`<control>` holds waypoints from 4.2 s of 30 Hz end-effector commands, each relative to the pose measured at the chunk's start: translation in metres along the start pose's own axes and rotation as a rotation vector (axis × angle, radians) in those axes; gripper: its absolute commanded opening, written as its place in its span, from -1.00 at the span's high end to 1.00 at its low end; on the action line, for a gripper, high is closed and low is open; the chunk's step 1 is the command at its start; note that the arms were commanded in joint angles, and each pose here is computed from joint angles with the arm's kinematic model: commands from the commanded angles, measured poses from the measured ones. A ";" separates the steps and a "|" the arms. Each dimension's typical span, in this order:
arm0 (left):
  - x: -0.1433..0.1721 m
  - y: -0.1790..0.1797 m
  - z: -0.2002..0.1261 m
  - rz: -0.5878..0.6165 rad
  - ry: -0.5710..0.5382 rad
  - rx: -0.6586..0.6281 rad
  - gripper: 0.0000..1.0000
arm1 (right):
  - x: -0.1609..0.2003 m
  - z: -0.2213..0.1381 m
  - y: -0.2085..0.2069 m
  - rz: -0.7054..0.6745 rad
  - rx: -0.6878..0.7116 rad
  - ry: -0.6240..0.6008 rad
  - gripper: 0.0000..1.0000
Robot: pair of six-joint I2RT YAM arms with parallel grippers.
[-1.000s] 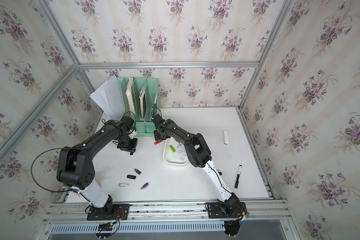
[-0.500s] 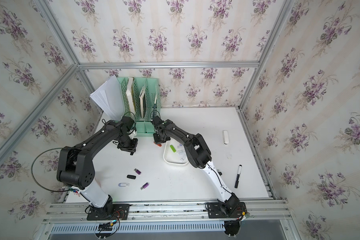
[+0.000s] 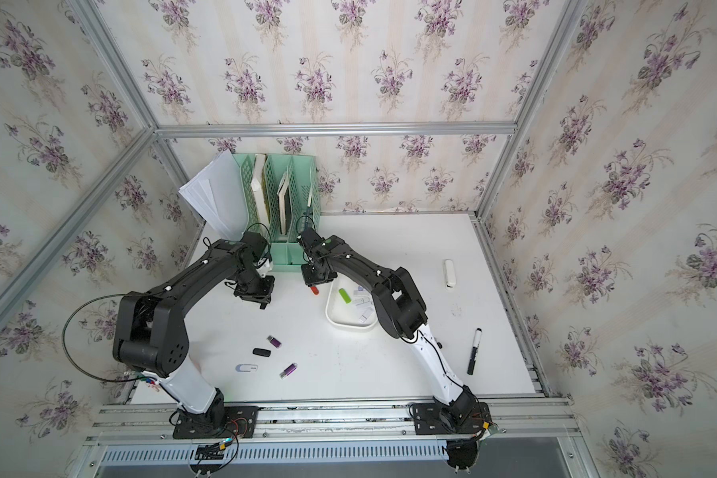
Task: Put the usb flash drive into the storage box
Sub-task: Pick up the USB flash from the center of the board, then place the USB flash in the storage box.
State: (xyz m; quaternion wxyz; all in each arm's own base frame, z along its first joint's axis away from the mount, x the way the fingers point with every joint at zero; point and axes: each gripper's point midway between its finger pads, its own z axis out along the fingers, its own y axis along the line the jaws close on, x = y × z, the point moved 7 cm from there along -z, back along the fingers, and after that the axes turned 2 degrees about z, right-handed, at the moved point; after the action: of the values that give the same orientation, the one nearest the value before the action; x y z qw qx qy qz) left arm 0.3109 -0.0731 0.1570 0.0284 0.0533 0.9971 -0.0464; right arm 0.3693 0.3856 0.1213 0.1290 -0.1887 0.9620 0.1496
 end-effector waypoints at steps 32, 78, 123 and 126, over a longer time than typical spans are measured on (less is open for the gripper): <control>0.002 -0.001 -0.002 -0.003 0.000 0.005 0.52 | 0.017 0.047 -0.003 -0.060 0.152 0.062 0.36; 0.004 0.000 0.000 -0.005 0.013 0.002 0.52 | -0.002 -0.065 -0.005 0.021 0.133 -0.144 0.84; -0.004 -0.026 -0.002 0.030 0.020 0.001 0.52 | 0.041 -0.005 -0.102 0.115 0.198 -0.018 0.61; -0.004 -0.025 -0.002 0.029 0.019 -0.001 0.52 | 0.037 -0.008 -0.100 0.117 0.194 -0.033 0.49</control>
State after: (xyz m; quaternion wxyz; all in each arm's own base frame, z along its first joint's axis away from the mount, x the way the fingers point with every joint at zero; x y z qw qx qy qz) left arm 0.3140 -0.1005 0.1628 0.0272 0.0706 0.9958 -0.0521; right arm 0.3717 0.2804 0.0894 0.1449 -0.1149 0.9807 0.0626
